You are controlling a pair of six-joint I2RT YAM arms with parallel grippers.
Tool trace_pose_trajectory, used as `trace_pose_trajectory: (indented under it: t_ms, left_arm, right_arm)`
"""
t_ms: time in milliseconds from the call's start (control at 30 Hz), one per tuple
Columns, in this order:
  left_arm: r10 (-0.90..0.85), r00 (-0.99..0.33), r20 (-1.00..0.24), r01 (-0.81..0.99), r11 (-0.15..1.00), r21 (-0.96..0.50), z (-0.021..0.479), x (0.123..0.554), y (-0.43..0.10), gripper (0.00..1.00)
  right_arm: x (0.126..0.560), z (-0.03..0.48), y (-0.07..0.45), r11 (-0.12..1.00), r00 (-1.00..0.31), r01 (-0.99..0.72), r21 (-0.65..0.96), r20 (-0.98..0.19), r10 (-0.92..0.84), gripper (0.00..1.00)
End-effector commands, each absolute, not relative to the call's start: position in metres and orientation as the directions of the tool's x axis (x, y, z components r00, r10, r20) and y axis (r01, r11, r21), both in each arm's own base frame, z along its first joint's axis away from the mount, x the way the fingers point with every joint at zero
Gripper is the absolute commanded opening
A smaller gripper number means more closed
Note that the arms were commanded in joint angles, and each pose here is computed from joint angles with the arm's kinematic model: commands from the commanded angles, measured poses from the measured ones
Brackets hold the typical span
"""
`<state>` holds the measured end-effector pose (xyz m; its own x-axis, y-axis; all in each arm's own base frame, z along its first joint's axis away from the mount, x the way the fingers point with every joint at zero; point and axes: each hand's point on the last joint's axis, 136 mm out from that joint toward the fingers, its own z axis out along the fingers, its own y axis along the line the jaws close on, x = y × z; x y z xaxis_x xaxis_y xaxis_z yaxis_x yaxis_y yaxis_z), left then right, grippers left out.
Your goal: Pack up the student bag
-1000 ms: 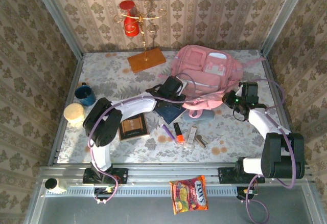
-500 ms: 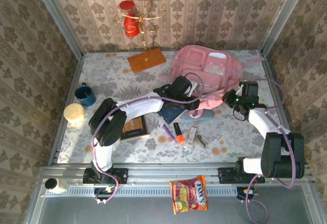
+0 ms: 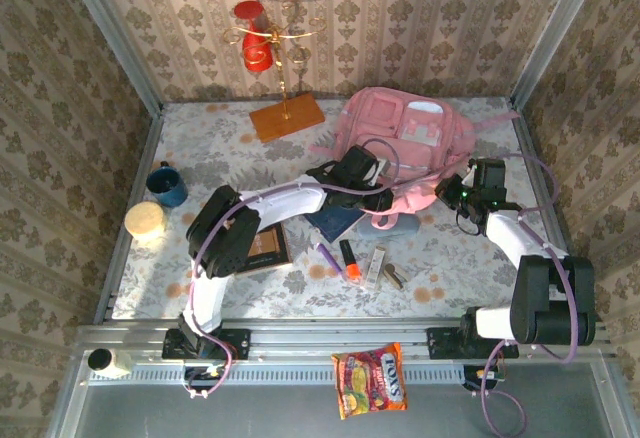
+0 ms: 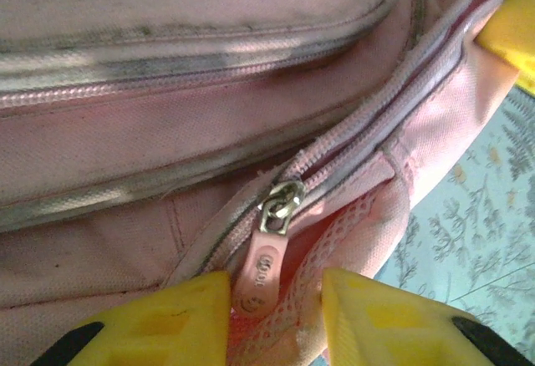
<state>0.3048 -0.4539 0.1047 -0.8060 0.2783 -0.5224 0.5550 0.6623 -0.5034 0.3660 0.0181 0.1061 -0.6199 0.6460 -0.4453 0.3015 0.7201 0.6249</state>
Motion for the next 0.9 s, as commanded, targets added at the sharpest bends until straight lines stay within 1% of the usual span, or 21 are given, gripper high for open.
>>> trace_pose_trajectory:
  t_ms: [0,133,267,333,467,567,667,867]
  left_arm:
    - [0.188,-0.866,-0.464,0.463,0.653,-0.600,0.096,0.312,-0.456,0.35]
    - [0.120,-0.892,-0.436,0.409,0.625,-0.665,0.100,0.316,-0.456,0.39]
    - [0.142,-0.887,-0.439,0.415,0.661,-0.625,0.090,0.315,-0.452,0.39]
    - [0.151,-0.888,-0.433,0.411,0.681,-0.606,0.083,0.314,-0.448,0.36]
    - [0.175,-0.888,-0.424,0.417,0.696,-0.585,0.076,0.309,-0.445,0.26]
    - [0.230,-0.875,-0.426,0.446,0.723,-0.528,0.067,0.303,-0.441,0.26]
    - [0.280,-0.861,-0.426,0.472,0.751,-0.462,0.058,0.300,-0.438,0.30]
    - [0.351,-0.827,-0.439,0.511,0.795,-0.326,0.039,0.302,-0.432,0.32]
  right_arm:
    - [0.376,0.118,0.028,0.717,-0.611,0.230,0.658,-0.475,0.633,0.00]
    - [0.376,0.116,0.029,0.716,-0.616,0.232,0.659,-0.470,0.633,0.00]
    - [0.376,0.117,0.030,0.718,-0.618,0.228,0.657,-0.472,0.629,0.00]
    - [0.376,0.119,0.029,0.720,-0.617,0.227,0.656,-0.475,0.628,0.00]
    - [0.377,0.119,0.029,0.720,-0.616,0.229,0.655,-0.475,0.628,0.00]
    - [0.378,0.119,0.029,0.721,-0.617,0.229,0.655,-0.475,0.627,0.00]
    - [0.378,0.118,0.030,0.721,-0.619,0.229,0.654,-0.474,0.626,0.00]
    - [0.379,0.120,0.032,0.722,-0.621,0.223,0.655,-0.476,0.623,0.00]
